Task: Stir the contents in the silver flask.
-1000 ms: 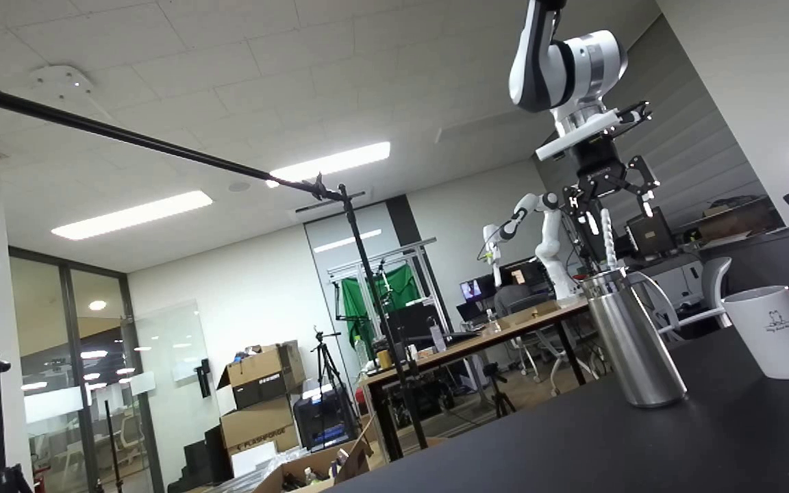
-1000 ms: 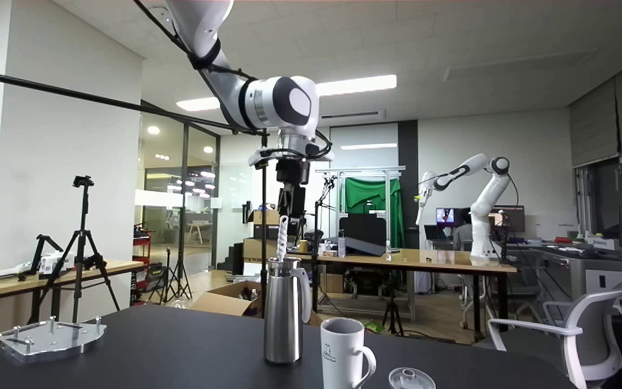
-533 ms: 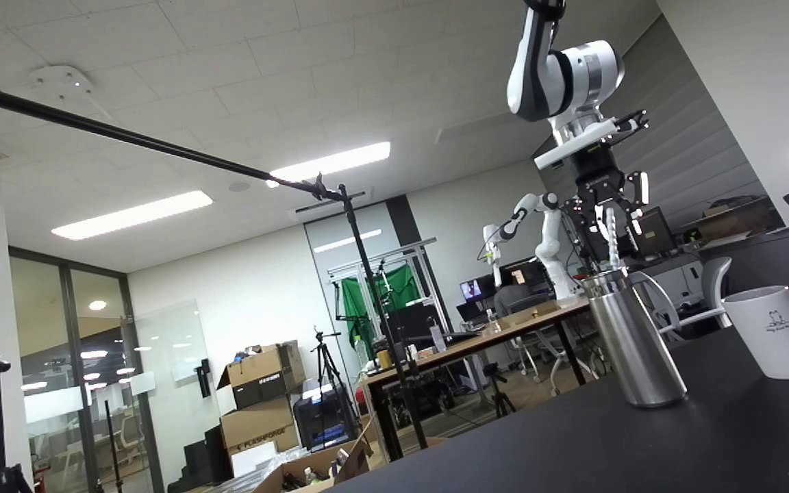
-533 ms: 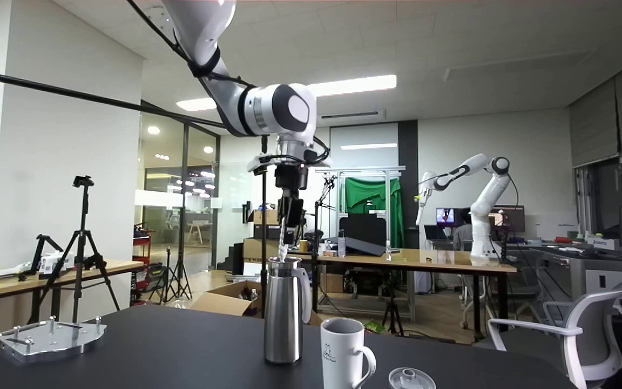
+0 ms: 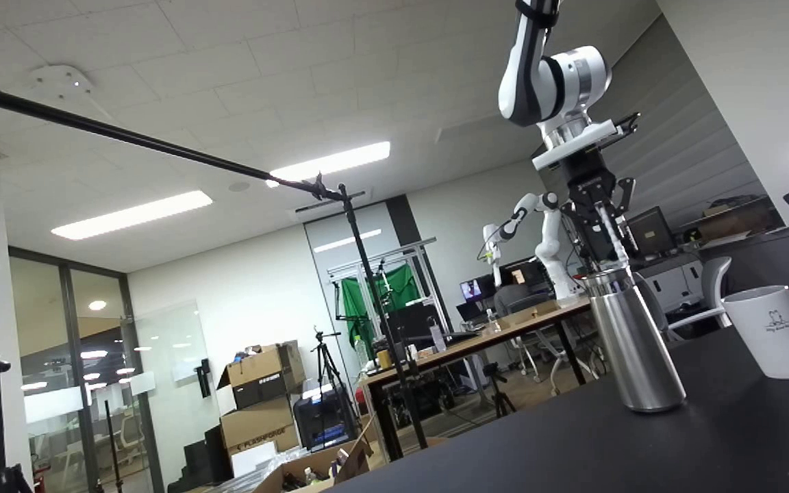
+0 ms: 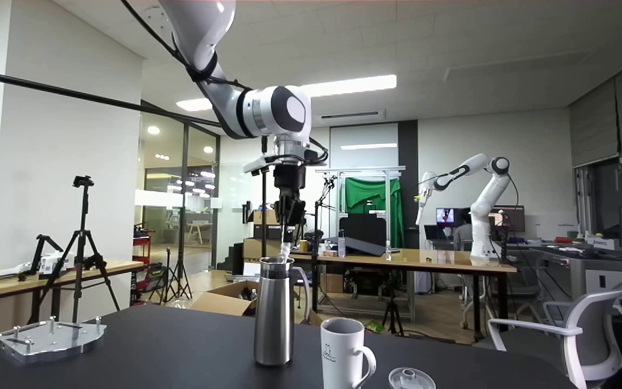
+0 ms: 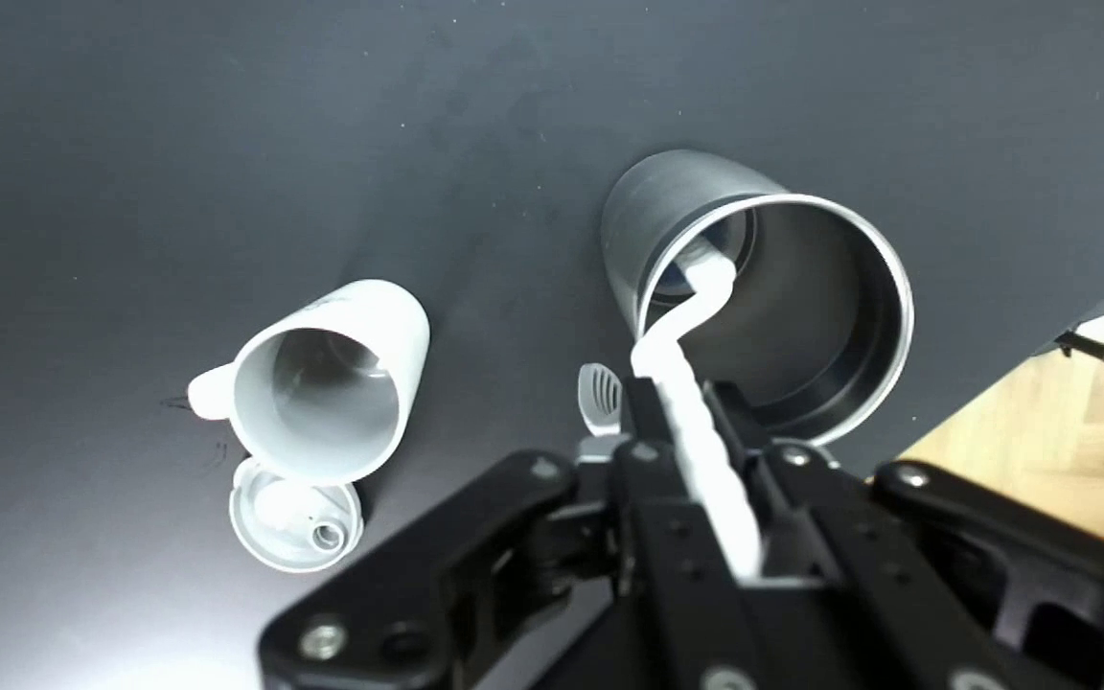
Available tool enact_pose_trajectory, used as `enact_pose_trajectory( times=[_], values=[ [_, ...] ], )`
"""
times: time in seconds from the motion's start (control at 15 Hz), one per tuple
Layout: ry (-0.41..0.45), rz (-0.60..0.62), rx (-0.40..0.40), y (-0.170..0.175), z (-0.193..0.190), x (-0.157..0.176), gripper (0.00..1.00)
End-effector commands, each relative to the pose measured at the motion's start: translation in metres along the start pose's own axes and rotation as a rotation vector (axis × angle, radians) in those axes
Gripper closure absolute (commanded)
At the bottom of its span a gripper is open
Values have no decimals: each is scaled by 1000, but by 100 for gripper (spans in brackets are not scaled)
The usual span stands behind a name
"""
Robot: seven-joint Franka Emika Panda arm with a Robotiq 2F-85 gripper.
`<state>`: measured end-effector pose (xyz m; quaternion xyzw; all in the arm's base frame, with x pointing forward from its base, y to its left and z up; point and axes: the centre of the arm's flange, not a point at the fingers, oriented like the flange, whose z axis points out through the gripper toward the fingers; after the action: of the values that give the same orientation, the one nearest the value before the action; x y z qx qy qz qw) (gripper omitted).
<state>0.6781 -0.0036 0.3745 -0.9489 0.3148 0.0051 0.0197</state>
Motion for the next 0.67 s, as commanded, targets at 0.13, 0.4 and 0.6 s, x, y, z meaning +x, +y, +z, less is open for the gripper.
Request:
enact_pose_trajectory(
  times=[0.13,0.4,0.6],
  values=[
    [-9,-146,-33,-23,0,3,96],
    [39,-230,-51,-32,-12,-4,96],
    [94,-288,-71,-33,-44,-7,96]
  ],
)
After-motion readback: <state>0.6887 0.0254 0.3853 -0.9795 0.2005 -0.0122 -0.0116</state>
